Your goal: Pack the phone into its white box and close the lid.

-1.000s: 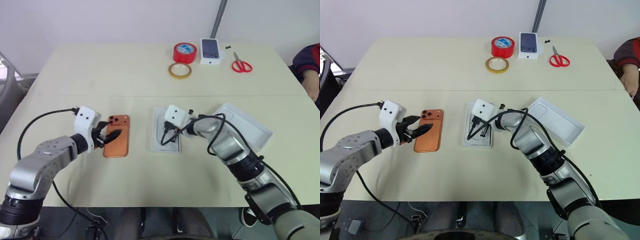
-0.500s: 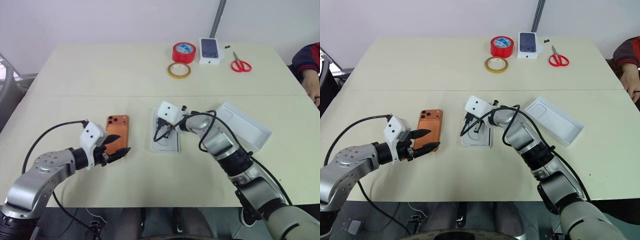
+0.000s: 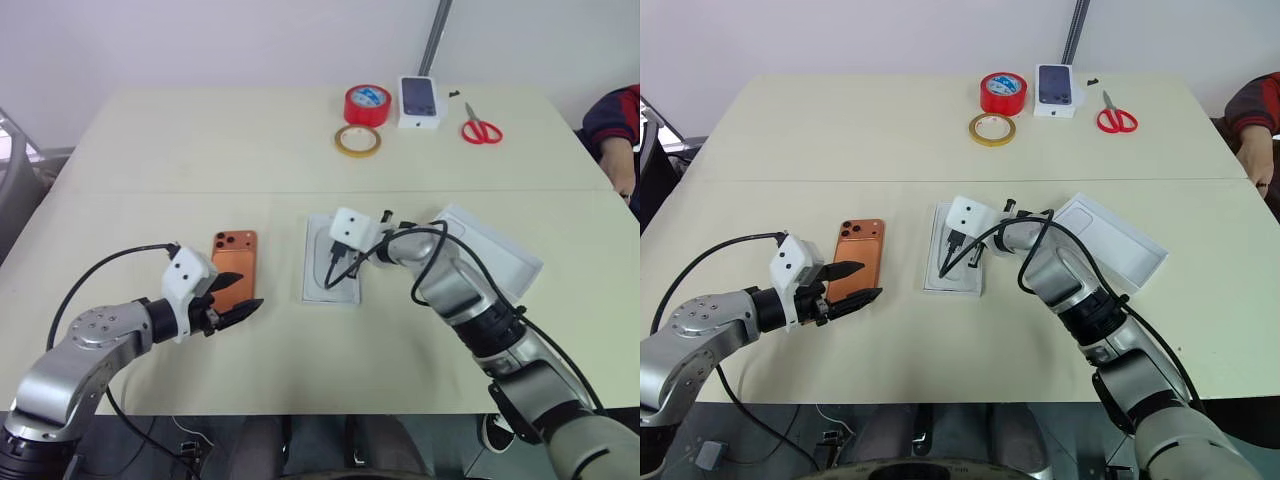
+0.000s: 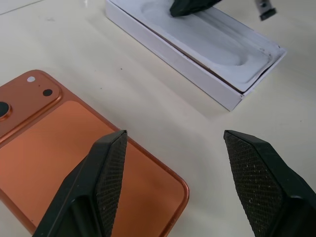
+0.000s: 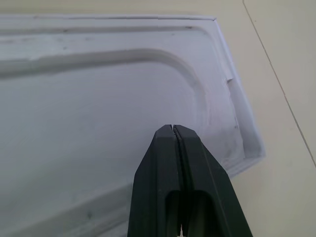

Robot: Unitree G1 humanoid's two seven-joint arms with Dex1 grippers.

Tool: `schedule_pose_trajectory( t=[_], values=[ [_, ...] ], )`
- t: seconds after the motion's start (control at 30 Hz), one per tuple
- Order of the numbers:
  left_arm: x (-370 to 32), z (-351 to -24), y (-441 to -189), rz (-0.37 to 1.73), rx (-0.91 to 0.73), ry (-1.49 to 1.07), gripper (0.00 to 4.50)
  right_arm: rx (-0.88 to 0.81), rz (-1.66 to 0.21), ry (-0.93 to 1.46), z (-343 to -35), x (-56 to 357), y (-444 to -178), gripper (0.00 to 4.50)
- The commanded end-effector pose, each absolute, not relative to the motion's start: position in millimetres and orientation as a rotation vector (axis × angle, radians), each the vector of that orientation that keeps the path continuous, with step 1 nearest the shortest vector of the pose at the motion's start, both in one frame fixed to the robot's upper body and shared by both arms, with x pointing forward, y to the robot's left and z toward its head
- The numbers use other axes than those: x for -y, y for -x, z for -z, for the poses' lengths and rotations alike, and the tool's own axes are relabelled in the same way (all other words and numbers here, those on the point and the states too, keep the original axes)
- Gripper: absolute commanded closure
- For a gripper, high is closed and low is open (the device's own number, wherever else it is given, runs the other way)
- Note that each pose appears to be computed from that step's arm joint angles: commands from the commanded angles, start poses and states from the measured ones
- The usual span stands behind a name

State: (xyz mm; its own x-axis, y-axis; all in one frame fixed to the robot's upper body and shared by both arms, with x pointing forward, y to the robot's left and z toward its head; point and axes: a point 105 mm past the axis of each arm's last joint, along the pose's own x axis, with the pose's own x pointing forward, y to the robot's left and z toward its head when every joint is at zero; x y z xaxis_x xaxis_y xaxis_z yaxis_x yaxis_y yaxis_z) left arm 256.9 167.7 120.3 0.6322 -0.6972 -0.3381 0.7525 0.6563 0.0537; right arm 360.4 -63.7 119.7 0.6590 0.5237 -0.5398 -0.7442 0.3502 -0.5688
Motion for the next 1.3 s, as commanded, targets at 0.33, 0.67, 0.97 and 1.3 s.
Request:
schedule_pose_trajectory(
  t=[0.33,0.67,0.97,1.3],
  values=[
    [-177,-138,-269,0.752,-0.251,-0.114,1.23,-0.086,-0.888,0.786,-161,35,-348,4.47],
    [-241,-134,-294,0.318,-0.417,0.129,0.04,-0.101,-1.052,0.617,-160,-23,-335,4.50],
    [-230,-114,-285,0.332,-0.642,0.285,0.04,-0.238,-1.198,0.742,-122,-61,-318,4.50],
    [-179,-99,-276,0.482,-0.728,0.395,0.04,-0.248,-1.201,0.818,-113,-61,-319,4.50]
  ],
)
